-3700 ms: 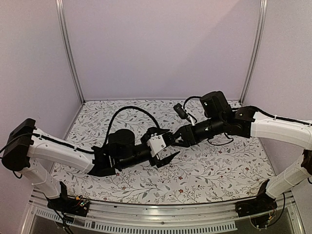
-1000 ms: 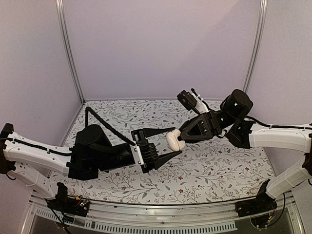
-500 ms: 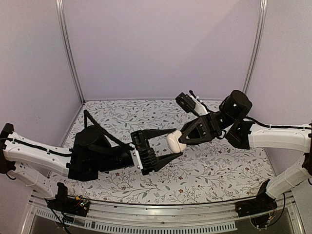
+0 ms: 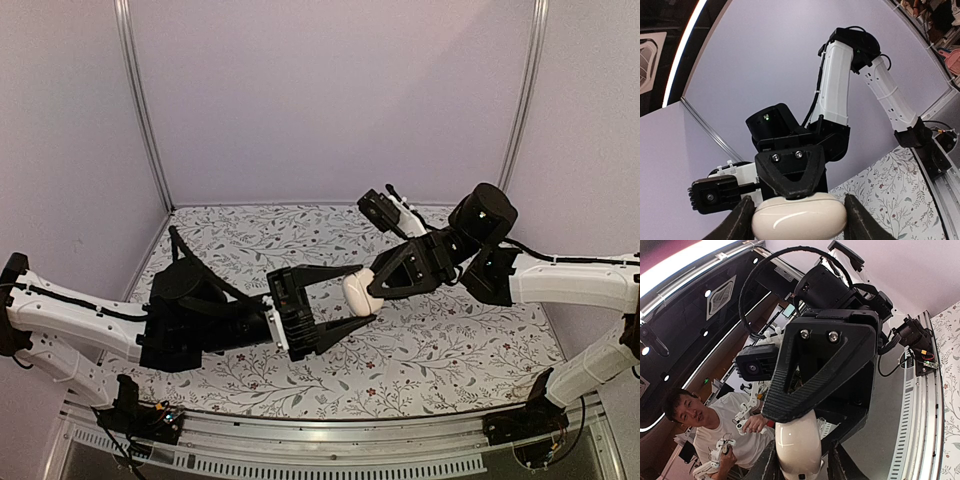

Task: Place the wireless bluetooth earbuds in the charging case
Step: Pass from the left arm to the right

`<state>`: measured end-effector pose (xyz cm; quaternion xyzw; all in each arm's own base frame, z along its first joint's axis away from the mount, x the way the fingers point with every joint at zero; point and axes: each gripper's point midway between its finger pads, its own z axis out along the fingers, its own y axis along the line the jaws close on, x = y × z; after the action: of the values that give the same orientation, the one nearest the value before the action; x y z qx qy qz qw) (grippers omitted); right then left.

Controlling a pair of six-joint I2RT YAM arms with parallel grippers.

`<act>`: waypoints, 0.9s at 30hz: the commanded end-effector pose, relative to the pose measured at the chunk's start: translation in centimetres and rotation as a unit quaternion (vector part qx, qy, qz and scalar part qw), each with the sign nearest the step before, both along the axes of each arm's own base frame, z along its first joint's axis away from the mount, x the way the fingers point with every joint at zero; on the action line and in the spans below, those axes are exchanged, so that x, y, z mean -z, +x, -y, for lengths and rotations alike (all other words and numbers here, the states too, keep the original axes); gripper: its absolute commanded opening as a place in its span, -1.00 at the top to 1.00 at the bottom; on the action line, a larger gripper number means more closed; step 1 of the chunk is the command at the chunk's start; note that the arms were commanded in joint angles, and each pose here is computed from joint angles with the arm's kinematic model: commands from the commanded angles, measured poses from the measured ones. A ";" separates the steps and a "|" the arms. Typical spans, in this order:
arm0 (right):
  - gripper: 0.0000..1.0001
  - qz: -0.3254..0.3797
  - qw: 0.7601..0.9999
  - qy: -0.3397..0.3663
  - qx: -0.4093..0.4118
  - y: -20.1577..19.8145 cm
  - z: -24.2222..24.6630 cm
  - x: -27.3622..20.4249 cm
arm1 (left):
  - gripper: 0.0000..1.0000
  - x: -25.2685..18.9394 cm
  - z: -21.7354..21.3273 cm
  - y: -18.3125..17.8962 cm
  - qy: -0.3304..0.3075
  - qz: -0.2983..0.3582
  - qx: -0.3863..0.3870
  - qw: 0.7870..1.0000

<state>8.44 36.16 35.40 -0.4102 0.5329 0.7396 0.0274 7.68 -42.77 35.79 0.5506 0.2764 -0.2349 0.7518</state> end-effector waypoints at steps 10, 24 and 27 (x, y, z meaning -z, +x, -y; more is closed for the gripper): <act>0.66 0.024 0.999 0.025 -0.007 -0.4 0.0 -1.5 | -0.31 -0.6 0.0 -0.5 -0.020 -0.016 0.007 1.000; 0.76 0.043 0.988 0.032 0.146 7.6 1.9 -1.8 | -0.96 -1.8 -3.1 3.2 -0.084 -0.213 -0.032 0.973; 0.76 0.083 0.970 0.021 0.228 10.3 2.0 -2.2 | -0.97 -1.6 -4.4 4.1 -0.116 -0.297 -0.019 0.948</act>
<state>15.79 34.46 35.57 -0.3505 0.5749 0.7274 0.1325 10.00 -40.37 37.32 0.4499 0.3943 -0.3216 0.7340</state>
